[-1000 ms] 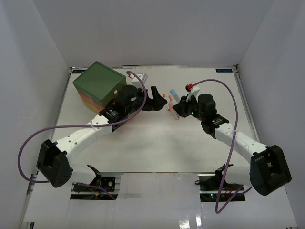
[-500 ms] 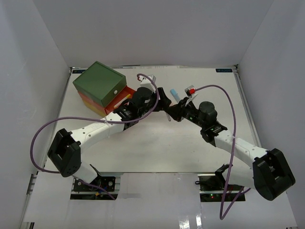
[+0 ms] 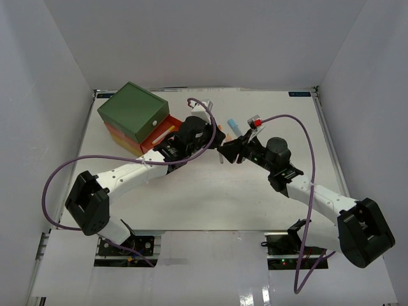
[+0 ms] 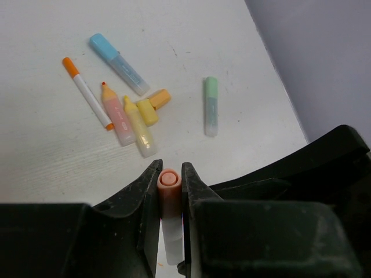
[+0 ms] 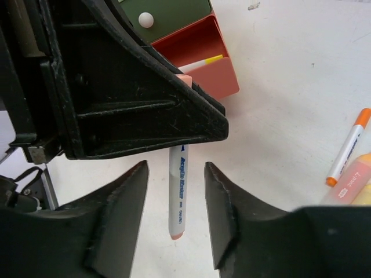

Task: Sort the stationery into containers
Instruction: Place the pen in the drawer.

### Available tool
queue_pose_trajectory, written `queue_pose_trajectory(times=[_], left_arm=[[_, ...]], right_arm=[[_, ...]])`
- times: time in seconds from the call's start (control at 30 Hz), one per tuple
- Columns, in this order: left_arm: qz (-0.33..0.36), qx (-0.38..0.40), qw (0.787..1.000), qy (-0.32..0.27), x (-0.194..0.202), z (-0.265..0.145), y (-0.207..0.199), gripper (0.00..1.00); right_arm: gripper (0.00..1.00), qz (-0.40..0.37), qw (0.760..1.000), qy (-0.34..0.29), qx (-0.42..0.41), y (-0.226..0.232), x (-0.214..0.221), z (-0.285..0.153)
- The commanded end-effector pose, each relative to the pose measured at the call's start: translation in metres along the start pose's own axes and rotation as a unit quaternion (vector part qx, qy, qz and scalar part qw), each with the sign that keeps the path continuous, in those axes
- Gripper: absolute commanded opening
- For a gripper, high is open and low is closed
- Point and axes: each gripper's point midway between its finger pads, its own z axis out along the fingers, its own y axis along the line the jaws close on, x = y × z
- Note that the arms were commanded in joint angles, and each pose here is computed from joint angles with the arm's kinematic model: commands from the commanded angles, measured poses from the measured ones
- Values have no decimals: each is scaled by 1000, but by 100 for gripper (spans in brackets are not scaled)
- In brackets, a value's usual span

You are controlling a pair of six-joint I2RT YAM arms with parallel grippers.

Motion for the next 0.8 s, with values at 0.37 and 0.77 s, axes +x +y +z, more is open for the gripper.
queue_pose_trajectory(times=[0.37, 0.77], left_arm=[[327, -242, 913, -26, -87, -55, 102, 15], [387, -298, 869, 75, -91, -42, 187, 28]], right_arm=[[90, -75, 993, 21, 93, -30, 0, -19], [90, -86, 985, 77, 132, -50, 16, -18]])
